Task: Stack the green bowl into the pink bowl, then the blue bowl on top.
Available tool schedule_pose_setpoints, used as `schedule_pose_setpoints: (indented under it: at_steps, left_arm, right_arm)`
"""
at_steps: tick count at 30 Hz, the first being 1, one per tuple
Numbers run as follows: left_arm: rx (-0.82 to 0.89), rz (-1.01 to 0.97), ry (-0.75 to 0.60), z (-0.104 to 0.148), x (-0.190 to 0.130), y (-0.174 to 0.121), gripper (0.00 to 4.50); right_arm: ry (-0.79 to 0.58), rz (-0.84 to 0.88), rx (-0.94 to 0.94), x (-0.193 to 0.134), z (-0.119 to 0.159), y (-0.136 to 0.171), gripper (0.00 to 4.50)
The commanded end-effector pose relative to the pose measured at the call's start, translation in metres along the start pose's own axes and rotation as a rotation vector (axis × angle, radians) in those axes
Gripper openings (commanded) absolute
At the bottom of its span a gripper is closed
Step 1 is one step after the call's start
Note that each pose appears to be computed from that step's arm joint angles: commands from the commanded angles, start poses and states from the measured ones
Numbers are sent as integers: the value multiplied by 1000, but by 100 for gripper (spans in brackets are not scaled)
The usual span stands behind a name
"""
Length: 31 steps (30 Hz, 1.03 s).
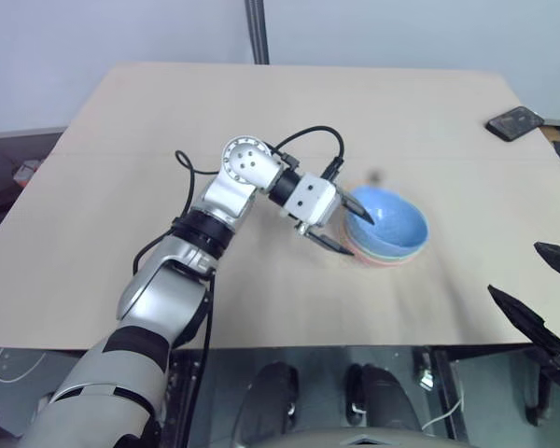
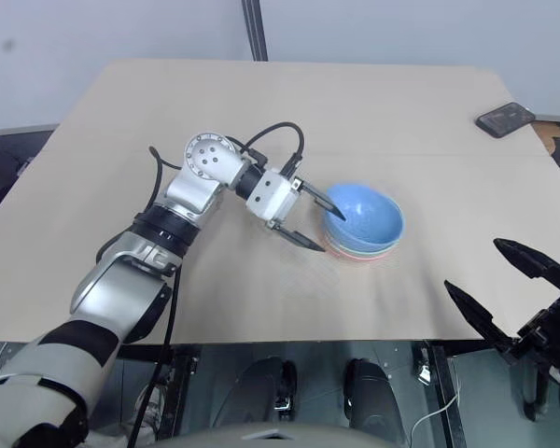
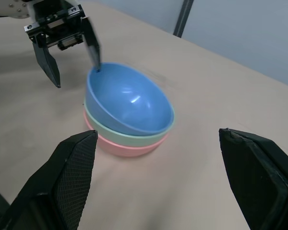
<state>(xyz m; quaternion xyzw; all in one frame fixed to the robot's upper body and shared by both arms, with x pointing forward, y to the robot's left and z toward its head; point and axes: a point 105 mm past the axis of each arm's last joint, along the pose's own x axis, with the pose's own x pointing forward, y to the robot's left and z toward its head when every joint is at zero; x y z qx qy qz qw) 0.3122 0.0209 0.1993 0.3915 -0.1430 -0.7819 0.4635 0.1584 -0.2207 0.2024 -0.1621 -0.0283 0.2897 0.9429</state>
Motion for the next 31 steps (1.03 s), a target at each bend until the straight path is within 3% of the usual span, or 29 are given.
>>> schedule_pose_setpoints:
  at_steps: [1,5,11,12,15,23,31]
  left_arm:
    - [-15,133,-68,14,-18,9,339]
    - [-152,387,-82,9,-48,11,339]
    - [-437,706,-62,-8,-91,-26,339]
    - [-497,747,-79,-8,-96,-31,365]
    - [-579,795,-62,-5,-105,-56,443]
    - [-725,872,72,12,-119,-117,443]
    - [-822,948,142,23,-126,-148,443]
  right_arm:
    - [-12,34,-31,3,6,3,426]
    - [-2,55,-17,17,0,-1,426]
    - [40,66,23,43,-15,-22,426]
    - [52,81,22,46,-17,-25,426]
    - [88,146,4,51,-25,-32,426]
    - [211,232,-3,34,-38,-63,426]
    - [254,228,-11,23,-38,-83,426]
